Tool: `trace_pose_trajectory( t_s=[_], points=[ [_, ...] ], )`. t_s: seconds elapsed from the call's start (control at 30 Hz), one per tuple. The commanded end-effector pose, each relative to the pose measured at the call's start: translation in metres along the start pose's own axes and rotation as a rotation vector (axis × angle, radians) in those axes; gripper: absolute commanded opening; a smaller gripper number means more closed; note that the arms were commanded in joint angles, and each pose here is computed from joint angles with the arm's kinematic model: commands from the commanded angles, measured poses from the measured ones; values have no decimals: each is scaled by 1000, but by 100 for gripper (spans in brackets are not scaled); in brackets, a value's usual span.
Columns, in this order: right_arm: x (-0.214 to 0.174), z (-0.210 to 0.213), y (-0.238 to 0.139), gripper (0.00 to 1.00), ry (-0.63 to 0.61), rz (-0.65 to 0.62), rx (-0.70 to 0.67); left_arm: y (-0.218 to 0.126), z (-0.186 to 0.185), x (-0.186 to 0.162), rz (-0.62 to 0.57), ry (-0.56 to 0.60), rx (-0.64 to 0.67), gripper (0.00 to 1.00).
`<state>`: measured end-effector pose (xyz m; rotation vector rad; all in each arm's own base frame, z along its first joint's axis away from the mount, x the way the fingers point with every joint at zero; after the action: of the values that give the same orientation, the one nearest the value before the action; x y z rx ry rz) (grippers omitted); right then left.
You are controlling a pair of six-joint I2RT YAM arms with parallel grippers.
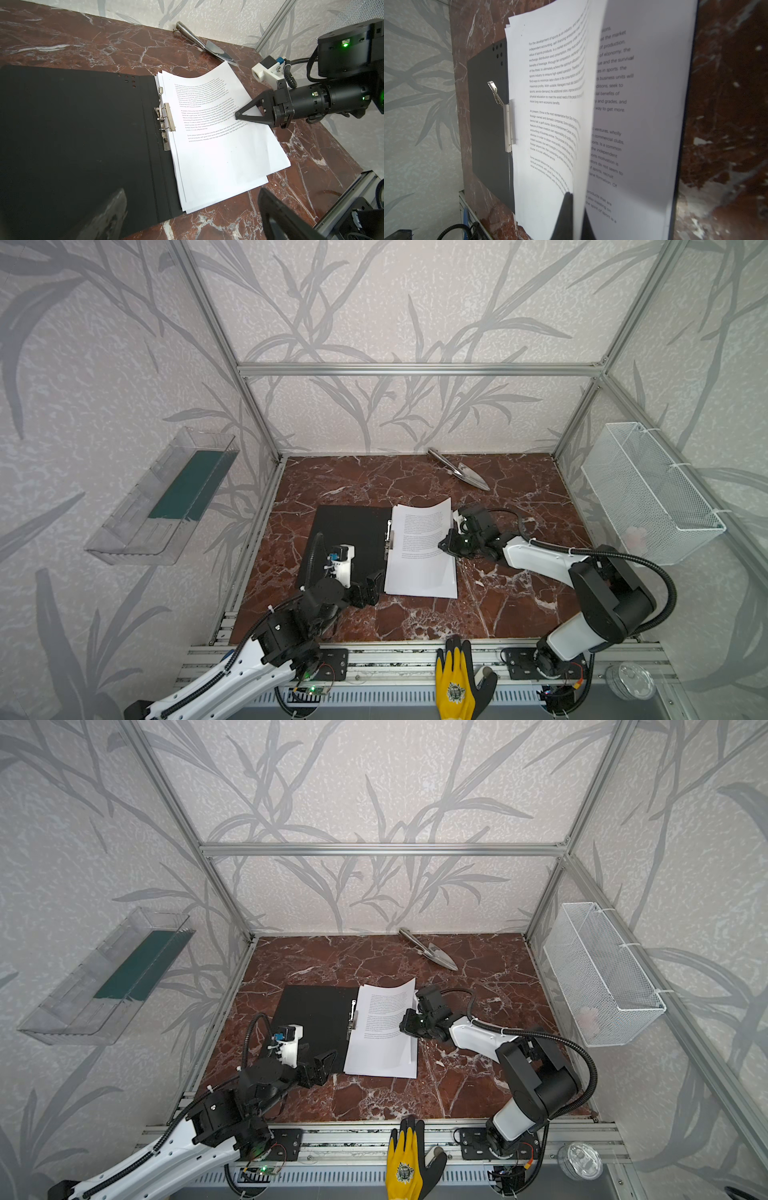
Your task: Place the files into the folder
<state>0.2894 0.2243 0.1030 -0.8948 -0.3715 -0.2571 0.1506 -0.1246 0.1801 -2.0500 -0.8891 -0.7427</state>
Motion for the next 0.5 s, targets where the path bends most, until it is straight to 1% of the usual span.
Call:
trace_pose_trajectory(
  t_s=[0.0, 0.47],
  points=[
    [-4, -1, 3, 0, 3, 1, -2, 2, 7, -4, 6, 10, 39, 99],
    [-4, 5, 8, 0, 17, 4, 18, 3, 8, -5, 8, 7, 46, 99]
  ],
)
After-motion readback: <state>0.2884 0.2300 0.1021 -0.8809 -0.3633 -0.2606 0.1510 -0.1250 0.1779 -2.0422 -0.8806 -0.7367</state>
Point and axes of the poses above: each gripper's point midway between its finger pads, its own y axis out along the fingers, its own z axis along the line the jaws close on, x = y × z, the point moved 5 cm from there along -y, back along the fingers, and after that the axes turned 13 degrees about -y, right-handed, at the moved point
